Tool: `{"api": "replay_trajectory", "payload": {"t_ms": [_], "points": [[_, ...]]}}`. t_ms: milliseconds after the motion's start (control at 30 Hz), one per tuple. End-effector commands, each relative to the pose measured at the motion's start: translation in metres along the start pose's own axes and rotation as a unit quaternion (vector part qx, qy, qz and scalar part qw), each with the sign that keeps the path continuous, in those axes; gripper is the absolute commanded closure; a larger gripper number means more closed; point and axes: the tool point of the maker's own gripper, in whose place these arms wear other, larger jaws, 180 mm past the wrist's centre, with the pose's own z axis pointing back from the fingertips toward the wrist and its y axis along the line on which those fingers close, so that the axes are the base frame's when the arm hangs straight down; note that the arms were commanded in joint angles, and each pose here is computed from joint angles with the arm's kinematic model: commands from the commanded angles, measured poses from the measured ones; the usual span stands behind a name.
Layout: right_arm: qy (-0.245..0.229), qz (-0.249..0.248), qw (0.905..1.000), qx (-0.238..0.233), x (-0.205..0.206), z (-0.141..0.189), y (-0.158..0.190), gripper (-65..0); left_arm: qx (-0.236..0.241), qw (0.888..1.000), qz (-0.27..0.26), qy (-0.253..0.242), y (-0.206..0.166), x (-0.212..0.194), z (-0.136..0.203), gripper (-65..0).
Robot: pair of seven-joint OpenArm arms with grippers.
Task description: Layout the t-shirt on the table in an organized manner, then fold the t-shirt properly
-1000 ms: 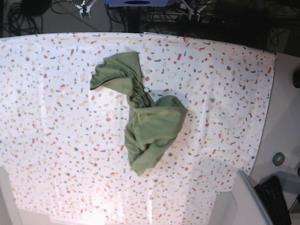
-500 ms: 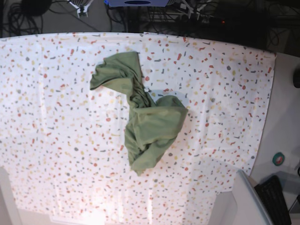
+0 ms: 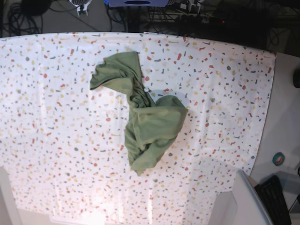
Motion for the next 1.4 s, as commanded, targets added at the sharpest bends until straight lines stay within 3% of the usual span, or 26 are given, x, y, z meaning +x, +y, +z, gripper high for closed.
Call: {"api": "replay_trajectory", "payload": {"t_ms": [0, 100, 233, 433, 700, 833, 967, 1000, 1067, 1200, 1300, 1367], "points": [[0.004, -0.002, 1.0, -0.003, -0.014, 0.002, -0.002, 0.0, 0.009, 1.0, -0.007, 0.016, 0.011, -0.021, 0.006, 0.0], [-0.031, -0.002, 0.9995, -0.004, -0.02, 0.013, 0.0, 0.0, 0.012, 1.0, -0.017, -0.006, 0.018, -0.029, 0.017, 0.0], [-0.039, 0.004, 0.9991, -0.012, -0.028, 0.039, -0.009, 0.0, 0.018, 0.998, -0.031, -0.052, 0.031, -0.029, 0.042, 0.0], [-0.117, 0.011, 0.9929, -0.017, -0.003, 0.095, -0.011, 0.0, 0.015, 0.991, -0.066, -0.118, 0.043, -0.022, 0.095, 0.0], [-0.197, 0.022, 0.9799, -0.025, 0.044, 0.177, -0.016, 0.0, -0.011, 0.964, -0.094, -0.247, 0.024, 0.047, 0.177, 0.0], [-0.268, 0.024, 0.9629, -0.023, 0.084, 0.219, -0.012, 0.0, -0.025, 0.946, -0.083, -0.313, 0.01, 0.09, 0.212, 0.0], [-0.348, 0.021, 0.937, -0.023, 0.139, 0.254, -0.011, 0.0, -0.06, 0.919, -0.008, -0.389, -0.004, 0.152, 0.238, 0.0], [-0.363, 0.02, 0.9313, -0.024, 0.152, 0.259, -0.011, 0.0, -0.072, 0.917, 0.012, -0.391, -0.008, 0.163, 0.24, 0.0], [-0.386, 0.018, 0.9222, -0.026, 0.173, 0.267, -0.012, 0.0, -0.096, 0.918, 0.035, -0.384, -0.015, 0.189, 0.241, 0.0], [-0.418, 0.017, 0.908, -0.027, 0.202, 0.279, -0.014, 0.0, -0.137, 0.937, 0.065, -0.314, -0.024, 0.22, 0.225, 0.0], [-0.441, 0.015, 0.8969, -0.028, 0.221, 0.29, -0.014, 0.0, -0.158, 0.938, 0.071, -0.301, -0.029, 0.245, 0.222, 0.0], [-0.453, 0.014, 0.8911, -0.027, 0.231, 0.295, -0.014, -14.6, -0.162, 0.931, 0.069, -0.319, -0.03, 0.266, 0.227, 0.0]]}}
